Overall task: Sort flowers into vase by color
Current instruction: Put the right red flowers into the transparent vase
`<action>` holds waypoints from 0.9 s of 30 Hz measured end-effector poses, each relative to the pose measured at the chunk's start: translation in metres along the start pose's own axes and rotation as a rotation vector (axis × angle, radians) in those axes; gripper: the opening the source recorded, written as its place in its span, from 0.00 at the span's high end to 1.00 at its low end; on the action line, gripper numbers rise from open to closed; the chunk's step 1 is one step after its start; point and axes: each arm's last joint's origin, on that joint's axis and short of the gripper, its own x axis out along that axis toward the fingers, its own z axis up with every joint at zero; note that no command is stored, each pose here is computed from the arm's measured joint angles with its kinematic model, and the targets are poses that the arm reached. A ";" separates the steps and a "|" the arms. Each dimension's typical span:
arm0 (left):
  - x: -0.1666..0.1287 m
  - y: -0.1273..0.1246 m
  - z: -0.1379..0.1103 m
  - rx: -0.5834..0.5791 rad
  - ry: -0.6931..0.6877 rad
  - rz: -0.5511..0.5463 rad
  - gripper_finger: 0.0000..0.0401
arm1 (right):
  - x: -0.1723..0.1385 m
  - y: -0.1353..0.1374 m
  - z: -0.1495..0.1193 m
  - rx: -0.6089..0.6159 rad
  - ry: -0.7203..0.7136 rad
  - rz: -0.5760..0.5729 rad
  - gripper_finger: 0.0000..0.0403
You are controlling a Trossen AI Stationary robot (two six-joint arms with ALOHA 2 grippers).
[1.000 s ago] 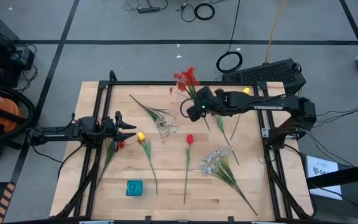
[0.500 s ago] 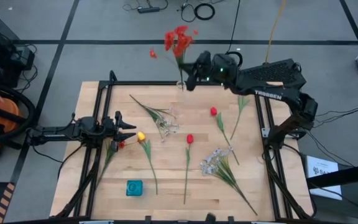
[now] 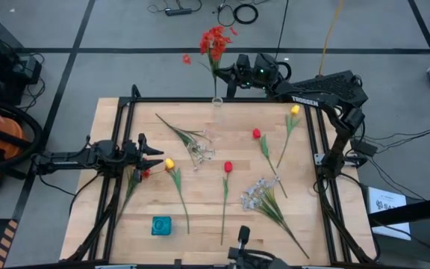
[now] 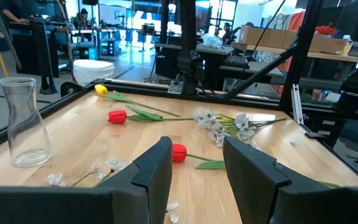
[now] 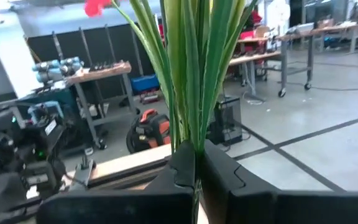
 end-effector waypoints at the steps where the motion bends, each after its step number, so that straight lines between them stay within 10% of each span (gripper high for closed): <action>1: 0.000 0.000 0.000 0.000 0.000 0.000 0.62 | 0.001 -0.002 -0.002 -0.002 0.006 0.001 1.00; 27: 0.000 0.000 0.000 0.000 0.000 0.000 0.62 | -0.018 -0.006 -0.085 -0.076 0.011 0.044 1.00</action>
